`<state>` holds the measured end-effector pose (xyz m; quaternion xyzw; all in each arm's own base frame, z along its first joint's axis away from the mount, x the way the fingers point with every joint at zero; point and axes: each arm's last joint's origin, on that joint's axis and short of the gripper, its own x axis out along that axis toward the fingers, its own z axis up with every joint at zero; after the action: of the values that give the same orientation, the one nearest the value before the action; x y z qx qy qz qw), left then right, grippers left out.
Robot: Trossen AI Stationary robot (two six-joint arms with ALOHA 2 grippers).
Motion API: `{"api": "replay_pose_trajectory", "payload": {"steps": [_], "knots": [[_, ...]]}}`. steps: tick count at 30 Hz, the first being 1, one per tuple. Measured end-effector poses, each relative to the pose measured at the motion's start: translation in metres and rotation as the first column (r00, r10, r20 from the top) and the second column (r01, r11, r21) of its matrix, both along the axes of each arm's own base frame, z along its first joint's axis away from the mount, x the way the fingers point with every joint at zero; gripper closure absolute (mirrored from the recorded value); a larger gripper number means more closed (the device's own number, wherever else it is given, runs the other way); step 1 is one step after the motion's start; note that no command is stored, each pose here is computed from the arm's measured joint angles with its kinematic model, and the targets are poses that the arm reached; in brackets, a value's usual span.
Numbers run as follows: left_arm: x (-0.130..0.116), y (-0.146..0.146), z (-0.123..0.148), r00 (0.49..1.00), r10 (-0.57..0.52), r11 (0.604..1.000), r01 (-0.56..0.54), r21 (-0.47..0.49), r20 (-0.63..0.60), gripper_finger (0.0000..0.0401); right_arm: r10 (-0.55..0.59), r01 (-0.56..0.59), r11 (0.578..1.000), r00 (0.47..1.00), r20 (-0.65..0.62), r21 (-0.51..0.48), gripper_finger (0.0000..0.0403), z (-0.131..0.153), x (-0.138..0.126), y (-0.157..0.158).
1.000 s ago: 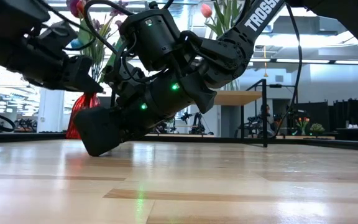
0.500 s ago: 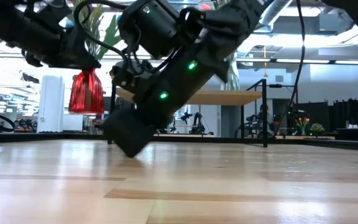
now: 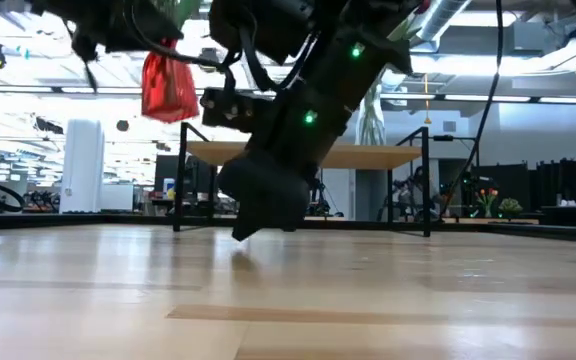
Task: Pick and place flowers into a vace then onto a shelf
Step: Put the red flower vase on the shelf
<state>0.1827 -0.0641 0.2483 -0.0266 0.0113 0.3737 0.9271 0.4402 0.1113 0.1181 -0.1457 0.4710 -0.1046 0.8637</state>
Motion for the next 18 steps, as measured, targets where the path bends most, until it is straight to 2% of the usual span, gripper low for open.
{"api": "replay_pose_trajectory", "payload": {"steps": [9, 18], "knots": [[0.000, 0.012, 0.025, 0.995, -0.051, 0.997, 0.046, 0.058, 0.086, 0.0250, 0.003, -0.003, 1.000, 1.000, 0.012, 0.008, 0.0403, 0.004, -0.001, 0.005], [0.013, 0.031, 0.063, 0.997, -0.065, 0.993, 0.061, 0.102, 0.040, 0.0248, 0.002, -0.002, 1.000, 1.000, 0.013, 0.008, 0.0403, 0.004, -0.001, 0.005]]}}
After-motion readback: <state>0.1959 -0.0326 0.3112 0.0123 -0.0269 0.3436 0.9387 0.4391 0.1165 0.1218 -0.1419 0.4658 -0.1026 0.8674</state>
